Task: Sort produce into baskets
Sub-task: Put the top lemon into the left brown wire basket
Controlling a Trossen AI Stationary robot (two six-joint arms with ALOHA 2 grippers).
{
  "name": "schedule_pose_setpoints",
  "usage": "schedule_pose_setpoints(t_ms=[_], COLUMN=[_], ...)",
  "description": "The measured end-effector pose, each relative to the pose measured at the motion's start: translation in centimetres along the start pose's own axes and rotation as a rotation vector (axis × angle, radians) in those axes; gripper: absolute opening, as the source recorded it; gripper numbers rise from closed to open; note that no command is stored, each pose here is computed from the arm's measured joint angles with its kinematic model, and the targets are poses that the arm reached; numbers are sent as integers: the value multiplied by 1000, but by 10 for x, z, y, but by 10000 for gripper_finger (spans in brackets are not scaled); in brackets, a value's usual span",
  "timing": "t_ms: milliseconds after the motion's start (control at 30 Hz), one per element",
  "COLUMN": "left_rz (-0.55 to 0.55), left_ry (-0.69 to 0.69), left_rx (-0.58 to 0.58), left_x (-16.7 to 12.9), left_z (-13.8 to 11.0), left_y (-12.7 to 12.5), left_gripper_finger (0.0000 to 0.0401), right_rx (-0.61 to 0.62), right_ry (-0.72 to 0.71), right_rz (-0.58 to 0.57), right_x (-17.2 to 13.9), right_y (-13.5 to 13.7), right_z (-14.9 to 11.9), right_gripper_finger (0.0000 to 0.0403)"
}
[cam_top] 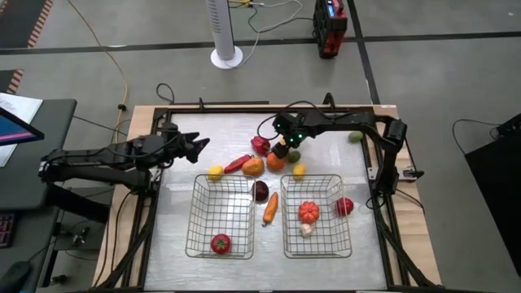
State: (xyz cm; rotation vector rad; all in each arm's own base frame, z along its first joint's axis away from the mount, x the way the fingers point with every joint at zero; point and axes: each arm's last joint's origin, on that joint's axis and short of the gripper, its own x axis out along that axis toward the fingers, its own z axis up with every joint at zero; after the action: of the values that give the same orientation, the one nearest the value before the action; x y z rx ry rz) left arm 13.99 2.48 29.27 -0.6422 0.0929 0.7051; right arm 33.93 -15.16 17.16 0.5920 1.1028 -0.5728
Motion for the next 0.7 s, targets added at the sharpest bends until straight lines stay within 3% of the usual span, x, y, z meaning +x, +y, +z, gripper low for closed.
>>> schedule_pose_setpoints(t_ms=[333, 467, 700], left_rz=[13, 14, 1], left_ry=[2, 1, -21], left_rx=[122, 167, 75], left_x=[2, 2, 1], left_z=[-1, -1, 4], left_y=[0, 0, -3], left_gripper_finger=[322, 322, 322], right_rx=[-46, -68, -109], right_ry=[-3, -6, -84], right_rz=[45, 48, 68], right_x=[3, -1, -42], right_y=[-13, -16, -10], right_z=[8, 8, 16], right_gripper_finger=[230, 213, 212])
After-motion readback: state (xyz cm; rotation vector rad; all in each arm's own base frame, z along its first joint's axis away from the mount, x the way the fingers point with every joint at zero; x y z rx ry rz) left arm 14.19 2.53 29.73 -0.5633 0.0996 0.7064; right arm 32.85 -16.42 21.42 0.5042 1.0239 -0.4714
